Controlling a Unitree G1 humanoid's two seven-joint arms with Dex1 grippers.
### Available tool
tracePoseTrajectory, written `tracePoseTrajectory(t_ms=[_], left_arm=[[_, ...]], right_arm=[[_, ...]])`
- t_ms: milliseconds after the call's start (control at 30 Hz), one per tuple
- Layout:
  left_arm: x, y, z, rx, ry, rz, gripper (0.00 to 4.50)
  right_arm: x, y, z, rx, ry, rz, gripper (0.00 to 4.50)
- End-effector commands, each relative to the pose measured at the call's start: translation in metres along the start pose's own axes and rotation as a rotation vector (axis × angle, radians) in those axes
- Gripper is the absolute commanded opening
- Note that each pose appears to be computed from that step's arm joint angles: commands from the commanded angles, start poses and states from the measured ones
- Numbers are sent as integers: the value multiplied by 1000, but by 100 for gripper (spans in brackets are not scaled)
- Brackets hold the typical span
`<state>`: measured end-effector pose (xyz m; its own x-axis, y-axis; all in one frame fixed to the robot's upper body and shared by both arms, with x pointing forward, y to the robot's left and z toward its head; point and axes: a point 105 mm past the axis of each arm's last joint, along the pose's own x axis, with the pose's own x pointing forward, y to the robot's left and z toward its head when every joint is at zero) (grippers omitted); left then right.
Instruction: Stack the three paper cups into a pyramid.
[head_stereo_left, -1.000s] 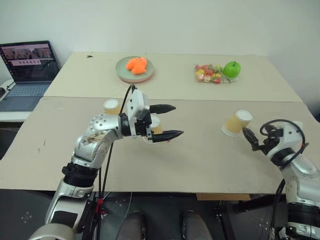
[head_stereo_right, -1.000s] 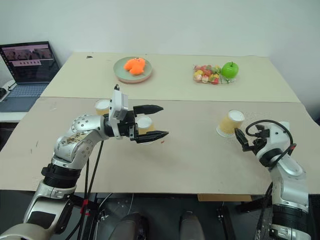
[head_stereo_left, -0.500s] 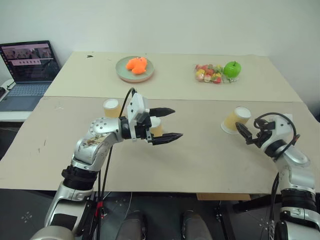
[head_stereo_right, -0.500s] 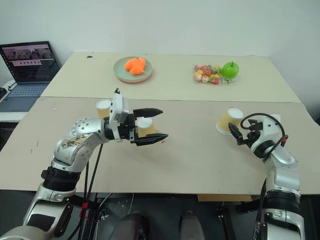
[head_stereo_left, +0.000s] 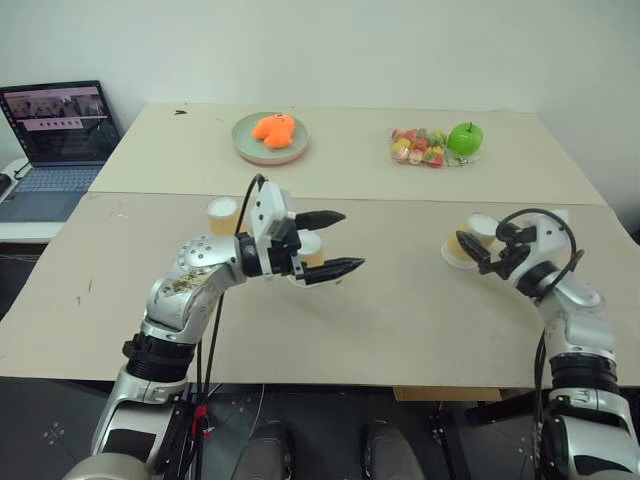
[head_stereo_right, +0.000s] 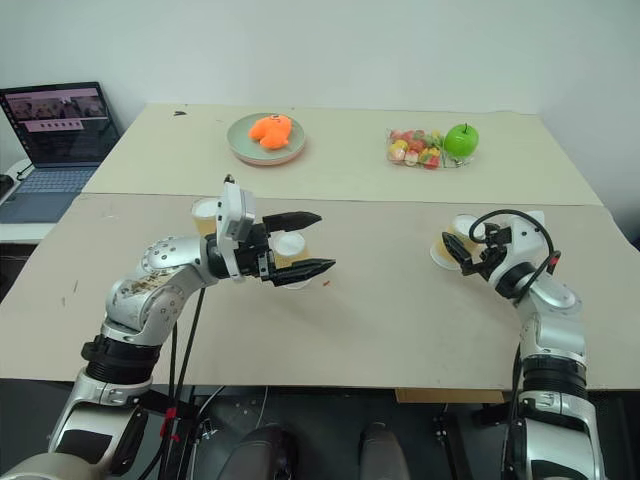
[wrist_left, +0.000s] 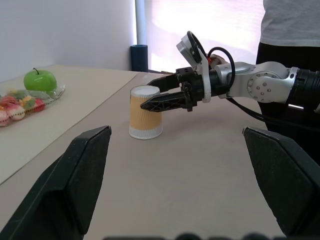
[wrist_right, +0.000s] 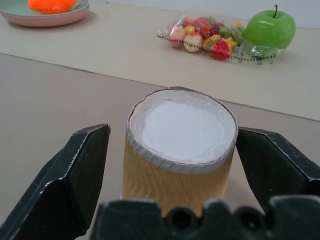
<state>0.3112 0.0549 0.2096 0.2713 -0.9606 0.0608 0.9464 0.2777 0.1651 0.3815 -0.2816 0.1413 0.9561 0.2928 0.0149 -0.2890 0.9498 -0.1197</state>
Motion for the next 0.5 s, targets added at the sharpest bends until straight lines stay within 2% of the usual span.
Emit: tracePoseTrajectory(t_ms=[33,67,133,167,233,333,500], left_arm=[[-5,2,15,28,-49,27,450],[-6,2,15,29,-50,33,450],[-10,4,17,26,-53,53,450],[-12,5,18,22,-55,64,450],[-18,7,20,14,-58,90,450],[-34,15,20,-22,-67,170,450],[-60,18,4,-40,2,269,450]], right_arm=[[2,-7,15,-39,-53,-7,396],[3,-6,15,-40,-55,-2,384],[6,-5,16,-42,-63,1,311],[7,-4,17,-41,-66,2,296],[10,-5,18,-37,-71,-5,235],[15,-1,20,-39,-77,3,227],[27,13,35,-42,-117,65,227]])
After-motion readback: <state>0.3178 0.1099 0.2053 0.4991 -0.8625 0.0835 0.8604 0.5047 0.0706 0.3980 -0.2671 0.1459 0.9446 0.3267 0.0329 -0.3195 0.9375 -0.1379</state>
